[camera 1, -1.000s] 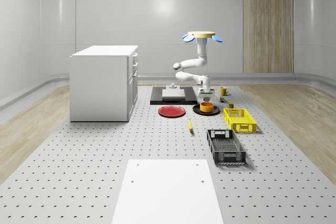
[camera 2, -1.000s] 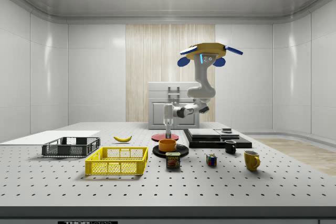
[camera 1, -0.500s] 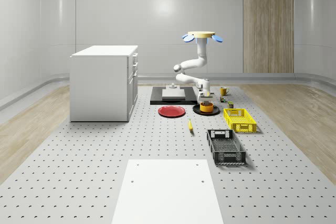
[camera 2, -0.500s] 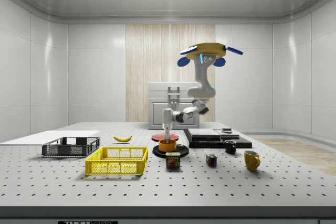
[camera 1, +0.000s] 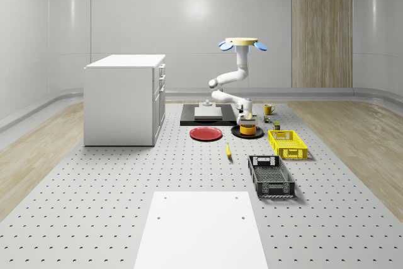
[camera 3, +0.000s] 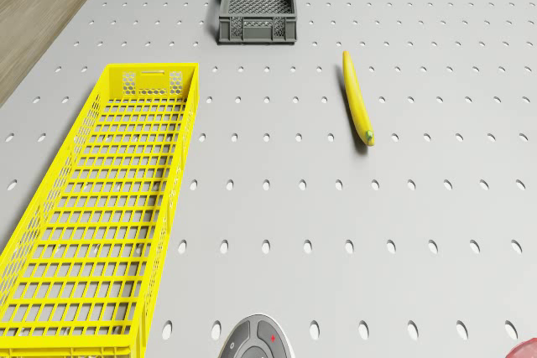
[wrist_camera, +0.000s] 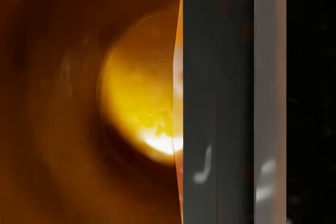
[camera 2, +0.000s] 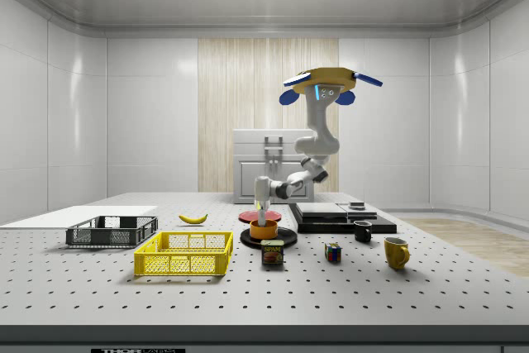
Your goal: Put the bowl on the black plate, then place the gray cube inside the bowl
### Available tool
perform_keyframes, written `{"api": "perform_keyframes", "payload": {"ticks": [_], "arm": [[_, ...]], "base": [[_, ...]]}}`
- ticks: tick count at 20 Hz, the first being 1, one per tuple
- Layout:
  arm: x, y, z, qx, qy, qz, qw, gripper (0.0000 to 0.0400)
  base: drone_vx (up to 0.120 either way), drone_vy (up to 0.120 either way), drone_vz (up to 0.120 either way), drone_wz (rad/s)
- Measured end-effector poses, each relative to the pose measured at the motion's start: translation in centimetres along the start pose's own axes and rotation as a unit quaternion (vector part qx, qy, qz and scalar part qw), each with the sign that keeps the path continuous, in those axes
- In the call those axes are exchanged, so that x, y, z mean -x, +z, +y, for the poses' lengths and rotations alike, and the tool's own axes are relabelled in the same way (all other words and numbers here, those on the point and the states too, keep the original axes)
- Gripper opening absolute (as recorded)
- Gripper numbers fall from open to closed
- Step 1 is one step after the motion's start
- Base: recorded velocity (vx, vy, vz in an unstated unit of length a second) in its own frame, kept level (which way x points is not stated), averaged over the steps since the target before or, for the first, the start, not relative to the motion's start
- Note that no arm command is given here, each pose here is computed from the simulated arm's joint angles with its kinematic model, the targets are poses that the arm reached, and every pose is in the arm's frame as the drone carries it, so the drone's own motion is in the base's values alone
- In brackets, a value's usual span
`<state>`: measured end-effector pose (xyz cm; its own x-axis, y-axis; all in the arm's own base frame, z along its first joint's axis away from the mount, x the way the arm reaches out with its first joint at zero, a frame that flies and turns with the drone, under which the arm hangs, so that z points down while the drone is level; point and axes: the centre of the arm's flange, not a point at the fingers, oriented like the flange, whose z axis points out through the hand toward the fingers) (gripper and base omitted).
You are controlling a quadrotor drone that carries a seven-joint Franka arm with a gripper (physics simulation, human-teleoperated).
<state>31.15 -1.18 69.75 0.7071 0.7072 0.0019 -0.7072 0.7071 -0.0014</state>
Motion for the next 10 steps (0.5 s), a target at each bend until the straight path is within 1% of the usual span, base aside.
{"api": "perform_keyframes", "payload": {"ticks": [2,4,7,10], "arm": [[0.0,0.1,0.0,0.000,0.000,0.000,1.000,0.0335],[0.0,-0.3,0.0,0.000,0.000,0.000,1.000,0.0360],[-0.1,-1.2,-0.1,0.000,0.000,0.000,1.000,0.0381],[-0.1,-2.5,-0.1,0.000,0.000,0.000,1.000,0.0391]], "base": [[0.000,0.000,0.000,0.000],[0.000,0.000,0.000,0.000],[0.000,0.000,0.000,0.000],[0.000,0.000,0.000,0.000]]}}
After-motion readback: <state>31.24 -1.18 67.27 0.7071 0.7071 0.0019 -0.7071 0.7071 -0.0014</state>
